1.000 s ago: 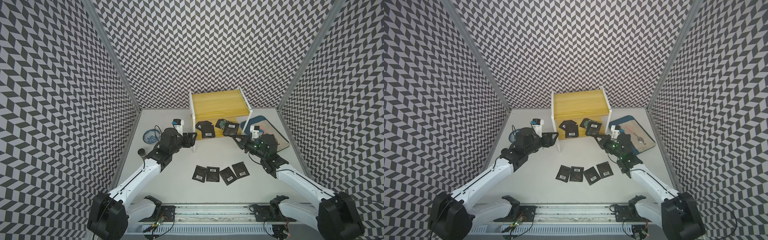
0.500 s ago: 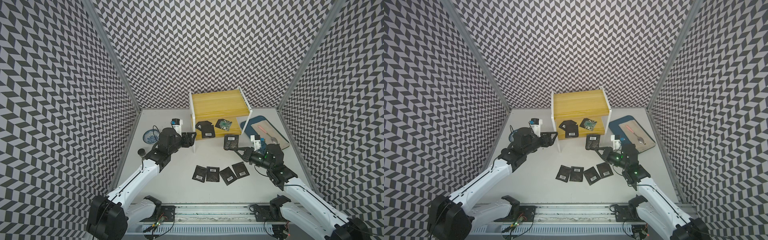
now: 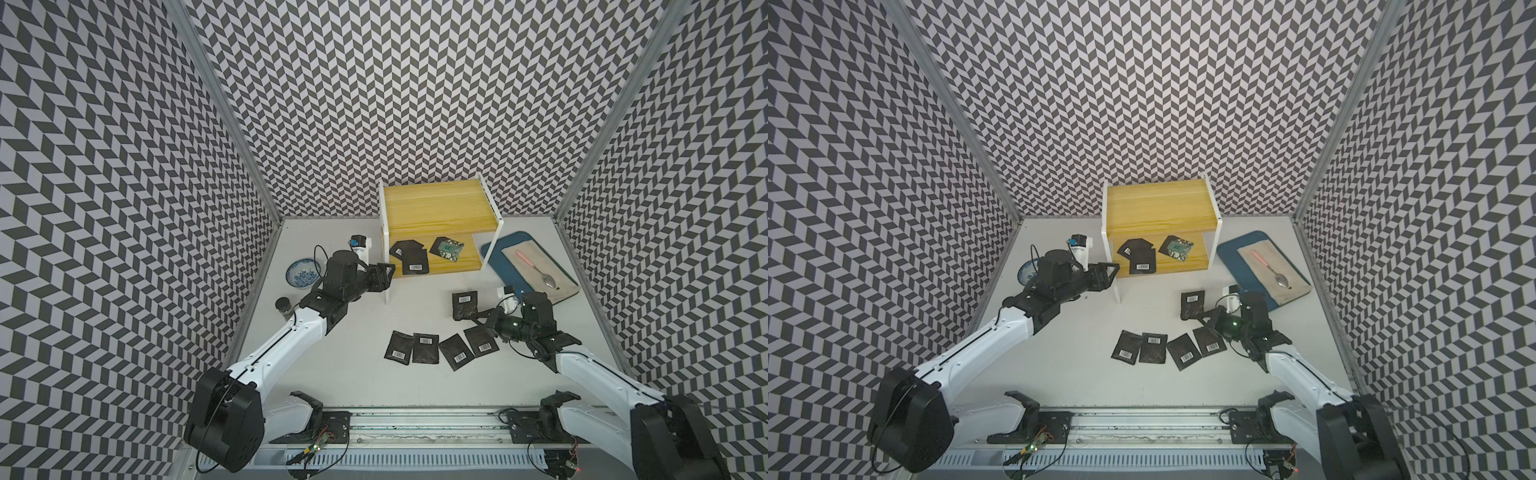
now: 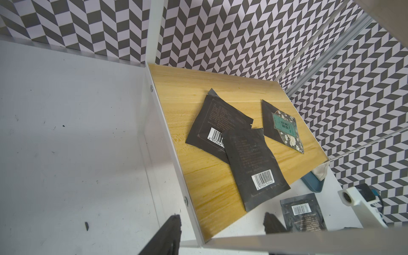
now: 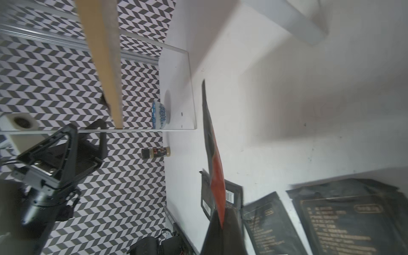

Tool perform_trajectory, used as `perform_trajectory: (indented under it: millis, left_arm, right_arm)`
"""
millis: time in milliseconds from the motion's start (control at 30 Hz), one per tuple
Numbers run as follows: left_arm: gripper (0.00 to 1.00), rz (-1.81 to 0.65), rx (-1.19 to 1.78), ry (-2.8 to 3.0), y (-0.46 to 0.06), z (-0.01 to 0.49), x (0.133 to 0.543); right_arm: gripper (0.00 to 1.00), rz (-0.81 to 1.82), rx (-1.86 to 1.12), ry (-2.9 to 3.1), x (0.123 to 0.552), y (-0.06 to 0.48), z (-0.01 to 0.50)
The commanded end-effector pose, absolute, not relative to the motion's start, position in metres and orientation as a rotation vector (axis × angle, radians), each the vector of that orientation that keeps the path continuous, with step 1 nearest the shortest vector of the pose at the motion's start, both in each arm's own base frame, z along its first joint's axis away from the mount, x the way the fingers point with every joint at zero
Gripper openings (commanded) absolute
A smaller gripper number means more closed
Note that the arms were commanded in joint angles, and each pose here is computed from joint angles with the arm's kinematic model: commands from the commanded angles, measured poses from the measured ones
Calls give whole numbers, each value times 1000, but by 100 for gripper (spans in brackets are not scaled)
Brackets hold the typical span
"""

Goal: Remove the tea bags from the shelf
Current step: Place the tea bag at the center of the board.

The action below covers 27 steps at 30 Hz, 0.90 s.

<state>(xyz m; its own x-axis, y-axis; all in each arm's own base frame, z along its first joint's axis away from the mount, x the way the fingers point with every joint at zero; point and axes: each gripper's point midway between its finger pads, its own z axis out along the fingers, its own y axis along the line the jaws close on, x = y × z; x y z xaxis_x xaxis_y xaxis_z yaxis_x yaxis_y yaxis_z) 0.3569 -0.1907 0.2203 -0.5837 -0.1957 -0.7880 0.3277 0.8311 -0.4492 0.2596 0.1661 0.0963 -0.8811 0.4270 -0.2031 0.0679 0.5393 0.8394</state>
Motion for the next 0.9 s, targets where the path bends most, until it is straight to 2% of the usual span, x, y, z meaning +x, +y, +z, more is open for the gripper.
perform_trajectory:
  millis: [0,233,600,867]
  left_arm:
    - [60,-671,75,2042,-183,232,369]
    - [54,-692,86,2039,-187,232,370]
    - [54,-722,90,2051,-192,226,370]
    - [54,-724,91,2040,-192,231,370]
  right_arm:
    - [0,1320,283,2408,265,172,98]
    - [0,1272,292,2446,281,166,83]
    - [0,1251,348,2490,291,161,57]
    - [5,1218,377,2510,294,155,47]
